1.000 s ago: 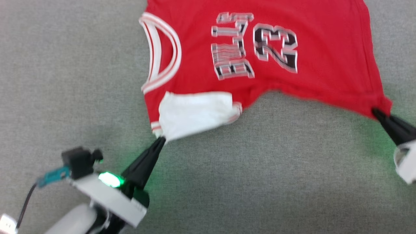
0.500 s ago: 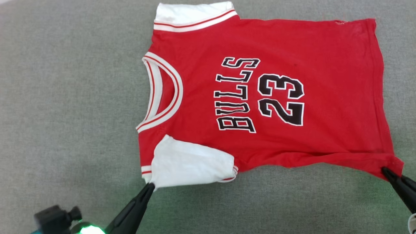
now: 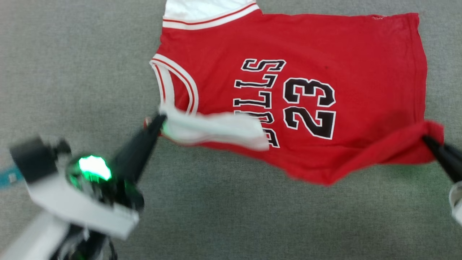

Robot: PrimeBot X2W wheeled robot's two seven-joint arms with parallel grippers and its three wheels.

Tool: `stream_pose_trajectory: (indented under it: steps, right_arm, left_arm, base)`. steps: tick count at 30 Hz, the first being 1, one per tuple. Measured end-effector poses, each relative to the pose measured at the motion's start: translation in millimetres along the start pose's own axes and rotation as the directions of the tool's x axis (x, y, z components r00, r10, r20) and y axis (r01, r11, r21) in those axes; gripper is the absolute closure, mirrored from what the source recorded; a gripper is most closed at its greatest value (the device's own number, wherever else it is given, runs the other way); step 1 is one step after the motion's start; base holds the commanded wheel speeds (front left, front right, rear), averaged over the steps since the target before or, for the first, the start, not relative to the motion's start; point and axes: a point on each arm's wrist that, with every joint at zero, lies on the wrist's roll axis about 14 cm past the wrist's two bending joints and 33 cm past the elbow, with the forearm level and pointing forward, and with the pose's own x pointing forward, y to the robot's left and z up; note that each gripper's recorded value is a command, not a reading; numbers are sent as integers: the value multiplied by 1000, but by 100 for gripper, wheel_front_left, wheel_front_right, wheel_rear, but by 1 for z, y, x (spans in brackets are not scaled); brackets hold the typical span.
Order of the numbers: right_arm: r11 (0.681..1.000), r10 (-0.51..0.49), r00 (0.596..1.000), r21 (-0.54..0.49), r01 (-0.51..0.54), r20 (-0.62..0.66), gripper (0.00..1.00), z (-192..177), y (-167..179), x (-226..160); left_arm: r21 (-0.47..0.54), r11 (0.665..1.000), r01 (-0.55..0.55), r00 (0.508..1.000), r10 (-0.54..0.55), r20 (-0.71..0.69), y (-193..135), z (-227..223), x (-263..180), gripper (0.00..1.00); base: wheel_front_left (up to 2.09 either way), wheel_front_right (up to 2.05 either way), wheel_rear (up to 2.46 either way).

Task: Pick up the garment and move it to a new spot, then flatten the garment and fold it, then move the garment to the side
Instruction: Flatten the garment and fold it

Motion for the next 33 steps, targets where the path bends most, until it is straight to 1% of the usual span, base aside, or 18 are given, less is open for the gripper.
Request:
stream_pose_trajectory:
  steps: [4, 8, 11, 15, 20, 22, 25, 26, 27, 28, 29, 31, 32, 33]
  right_arm:
    - [1000, -2, 1000, 10, 2, 15, 100, 15, -7, 16]
    - [1000, -25, 1000, 12, 24, 9, 100, 21, -20, 31]
    - [999, -41, 999, 14, 41, -1, 100, 21, -29, 42]
    - [998, -62, 998, 20, 62, -17, 100, 15, -39, 55]
    - [996, -71, 997, 42, 73, -40, 100, 2, -46, 67]
    - [996, -74, 996, 45, 76, -53, 100, -5, -48, 72]
    - [996, -73, 995, 49, 77, -68, 100, -15, -50, 76]
    - [996, -73, 995, 50, 77, -70, 100, -17, -50, 77]
    - [996, -73, 995, 48, 77, -67, 100, -16, -51, 78]
    - [996, -73, 995, 44, 76, -67, 100, -16, -51, 78]
    - [996, -72, 995, 38, 75, -64, 100, -16, -50, 78]
    - [997, -70, 996, 27, 72, -52, 60, -15, -49, 76]
    - [997, -70, 997, 22, 71, -45, 51, -13, -48, 75]
    - [997, -72, 997, 17, 72, -31, 0, -10, -48, 74]
  left_arm:
    - [20, 1000, 6, 1000, -6, 7, 13, 14, 29, 100]
    - [15, 1000, -23, 999, 23, 41, 32, 31, 57, 100]
    - [19, 998, -61, 998, 61, 9, 50, 24, 71, 100]
    - [4, 992, -127, 991, 127, -34, 76, 8, 79, 100]
    - [25, 982, -188, 976, 190, -105, 102, -21, 77, 100]
    - [45, 977, -210, 966, 215, -145, 113, -34, 75, 100]
    - [100, 968, -231, 947, 248, -205, 127, -53, 70, 100]
    - [112, 966, -232, 944, 252, -214, 130, -55, 71, 97]
    - [133, 964, -231, 941, 256, -220, 132, -56, 72, 76]
    - [154, 962, -227, 938, 258, -230, 134, -57, 72, 25]
    - [174, 960, -221, 935, 259, -242, 135, -59, 72, 0]
    - [212, 954, -213, 929, 265, -259, 136, -59, 71, 0]
    - [234, 950, -207, 923, 269, -276, 137, -58, 69, 0]
    - [254, 946, -203, 919, 274, -285, 138, -56, 67, 0]
  base:
    - [0, 0, 0]
    - [0, 0, 0]
    - [0, 0, 0]
    - [0, 0, 0]
    - [0, 0, 0]
    - [0, 0, 0]
    - [0, 0, 0]
    - [0, 0, 0]
    - [0, 0, 0]
    - [0, 0, 0]
    - [0, 0, 0]
    - [0, 0, 0]
    - [0, 0, 0]
    - [0, 0, 0]
